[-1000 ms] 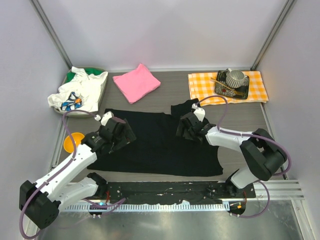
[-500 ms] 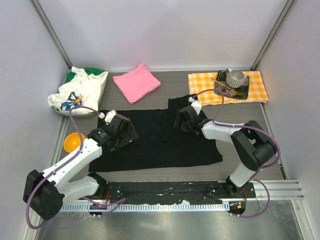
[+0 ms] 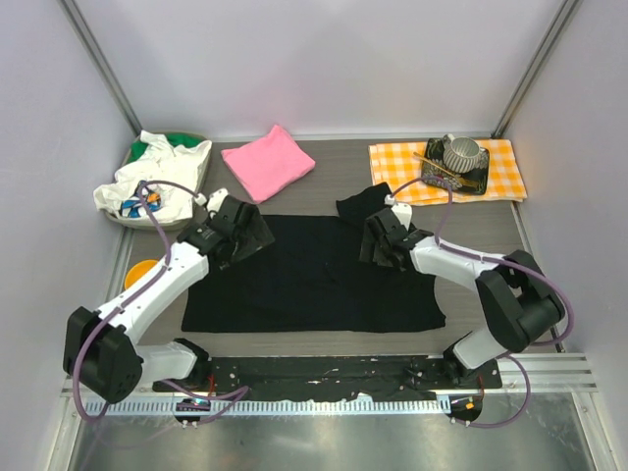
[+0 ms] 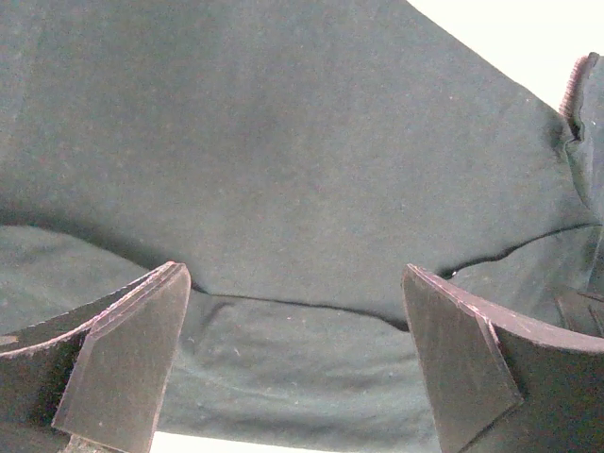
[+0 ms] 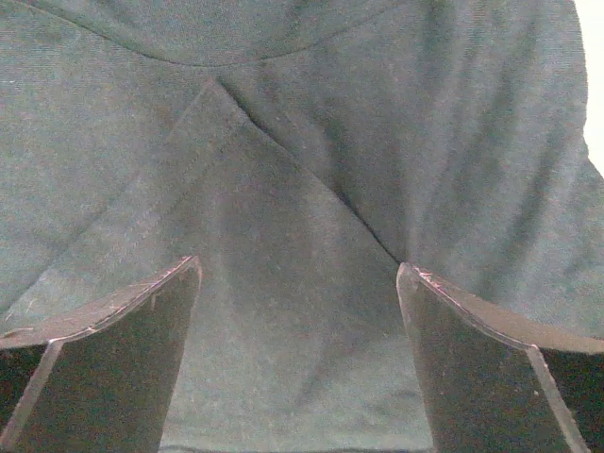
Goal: Fold and stack the t-shirts
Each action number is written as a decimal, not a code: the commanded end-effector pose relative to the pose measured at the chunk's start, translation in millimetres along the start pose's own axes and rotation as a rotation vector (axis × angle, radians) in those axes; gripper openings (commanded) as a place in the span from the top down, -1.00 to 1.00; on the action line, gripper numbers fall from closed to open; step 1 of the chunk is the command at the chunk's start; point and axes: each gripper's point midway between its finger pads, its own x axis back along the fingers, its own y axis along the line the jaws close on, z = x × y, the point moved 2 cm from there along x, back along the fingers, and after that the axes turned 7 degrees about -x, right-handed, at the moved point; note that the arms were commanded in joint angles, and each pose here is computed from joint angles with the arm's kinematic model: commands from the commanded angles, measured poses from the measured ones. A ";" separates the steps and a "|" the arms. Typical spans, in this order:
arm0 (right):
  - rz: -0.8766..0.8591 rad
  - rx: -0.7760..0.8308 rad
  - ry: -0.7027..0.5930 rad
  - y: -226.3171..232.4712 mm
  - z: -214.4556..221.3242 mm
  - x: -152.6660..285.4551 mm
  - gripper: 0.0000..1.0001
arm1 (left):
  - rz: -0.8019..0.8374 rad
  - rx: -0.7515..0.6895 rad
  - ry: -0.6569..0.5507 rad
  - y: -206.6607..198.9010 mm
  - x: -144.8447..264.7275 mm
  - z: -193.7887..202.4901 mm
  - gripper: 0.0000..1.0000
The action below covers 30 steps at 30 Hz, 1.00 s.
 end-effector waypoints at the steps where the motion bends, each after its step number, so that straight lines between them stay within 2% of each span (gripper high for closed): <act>1: -0.014 -0.008 -0.081 -2.5 -28.1 30.1 -0.83 | 0.006 -0.017 -0.068 -9.0 0.3 -29.9 -1.00; 2: -0.043 -0.019 -0.104 1.6 -36.8 39.2 -0.84 | 0.001 -0.004 -0.083 -7.6 -0.9 -44.8 -0.99; 4: -0.097 -0.027 -0.120 12.1 -47.6 51.7 -0.85 | -0.012 0.034 -0.035 -0.5 -17.9 -60.6 -0.99; 11: -0.225 -0.053 -0.208 20.7 -71.3 93.8 -0.85 | -0.101 0.156 0.066 38.2 -83.2 -97.5 -1.00; 14: -0.248 -0.055 -0.237 16.8 -75.5 107.0 -0.85 | -0.118 0.179 0.122 47.4 -113.6 -108.2 -0.89; 19: -0.234 -0.026 -0.248 4.7 -68.8 111.1 -0.86 | -0.169 0.184 0.145 62.4 -158.4 -119.5 -0.74; 22: -0.247 -0.031 -0.243 3.2 -62.8 109.2 -0.86 | -0.228 0.170 0.153 72.6 -174.5 -122.5 -0.67; 30: -0.249 -0.025 -0.216 2.4 -52.6 101.0 -0.86 | -0.352 0.128 0.138 90.2 -186.0 -135.5 -0.48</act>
